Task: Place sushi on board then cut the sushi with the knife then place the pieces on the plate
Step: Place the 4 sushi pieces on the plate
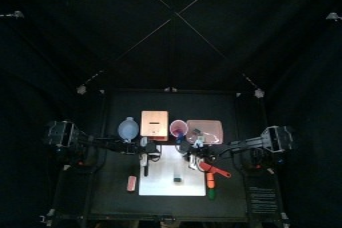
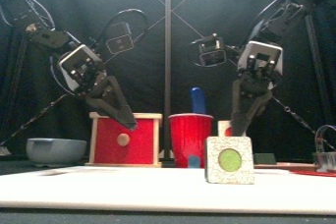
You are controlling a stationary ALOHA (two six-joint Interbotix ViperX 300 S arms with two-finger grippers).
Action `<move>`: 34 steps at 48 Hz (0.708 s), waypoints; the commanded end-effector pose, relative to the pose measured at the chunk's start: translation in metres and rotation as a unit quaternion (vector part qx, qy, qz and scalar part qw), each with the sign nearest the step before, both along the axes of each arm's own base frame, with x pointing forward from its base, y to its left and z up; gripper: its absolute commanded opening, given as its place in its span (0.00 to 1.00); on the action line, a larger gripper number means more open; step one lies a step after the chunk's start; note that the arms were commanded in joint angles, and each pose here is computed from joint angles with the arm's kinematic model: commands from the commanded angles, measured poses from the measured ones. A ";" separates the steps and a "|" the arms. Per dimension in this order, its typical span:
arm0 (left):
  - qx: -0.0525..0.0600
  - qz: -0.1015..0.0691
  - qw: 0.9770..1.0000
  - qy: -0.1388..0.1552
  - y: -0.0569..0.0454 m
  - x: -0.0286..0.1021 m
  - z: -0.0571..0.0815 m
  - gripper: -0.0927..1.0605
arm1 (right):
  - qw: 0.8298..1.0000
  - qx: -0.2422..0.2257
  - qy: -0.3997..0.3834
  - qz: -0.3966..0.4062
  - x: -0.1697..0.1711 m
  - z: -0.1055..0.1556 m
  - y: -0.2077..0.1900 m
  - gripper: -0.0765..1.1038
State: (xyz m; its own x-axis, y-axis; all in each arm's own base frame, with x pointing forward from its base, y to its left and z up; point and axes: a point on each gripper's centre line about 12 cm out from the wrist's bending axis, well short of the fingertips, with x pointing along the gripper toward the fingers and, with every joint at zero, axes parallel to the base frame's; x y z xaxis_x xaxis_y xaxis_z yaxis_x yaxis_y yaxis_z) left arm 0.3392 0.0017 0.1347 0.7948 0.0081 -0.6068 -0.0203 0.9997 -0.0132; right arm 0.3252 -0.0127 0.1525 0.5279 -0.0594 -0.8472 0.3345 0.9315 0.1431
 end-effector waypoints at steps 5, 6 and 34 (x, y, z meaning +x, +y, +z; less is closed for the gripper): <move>0.001 0.000 1.000 -0.010 0.001 0.003 0.005 0.66 | 0.997 -0.014 -0.006 -0.081 -0.037 0.023 -0.051 0.59; 0.001 0.001 1.000 -0.010 0.001 0.003 0.005 0.66 | 0.995 -0.017 0.001 -0.096 -0.043 0.022 -0.060 0.59; 0.001 0.004 1.000 -0.009 0.003 0.003 0.005 0.66 | 0.974 -0.032 0.100 -0.200 -0.078 -0.023 -0.135 0.60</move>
State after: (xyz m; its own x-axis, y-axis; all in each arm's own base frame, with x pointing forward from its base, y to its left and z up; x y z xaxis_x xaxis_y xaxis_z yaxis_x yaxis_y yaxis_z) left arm 0.3388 0.0028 0.1343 0.7948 0.0106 -0.6068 -0.0234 0.9996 -0.0131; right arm 0.2449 -0.1432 0.1302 0.2700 -0.2765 -0.9223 0.6822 0.7309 -0.0194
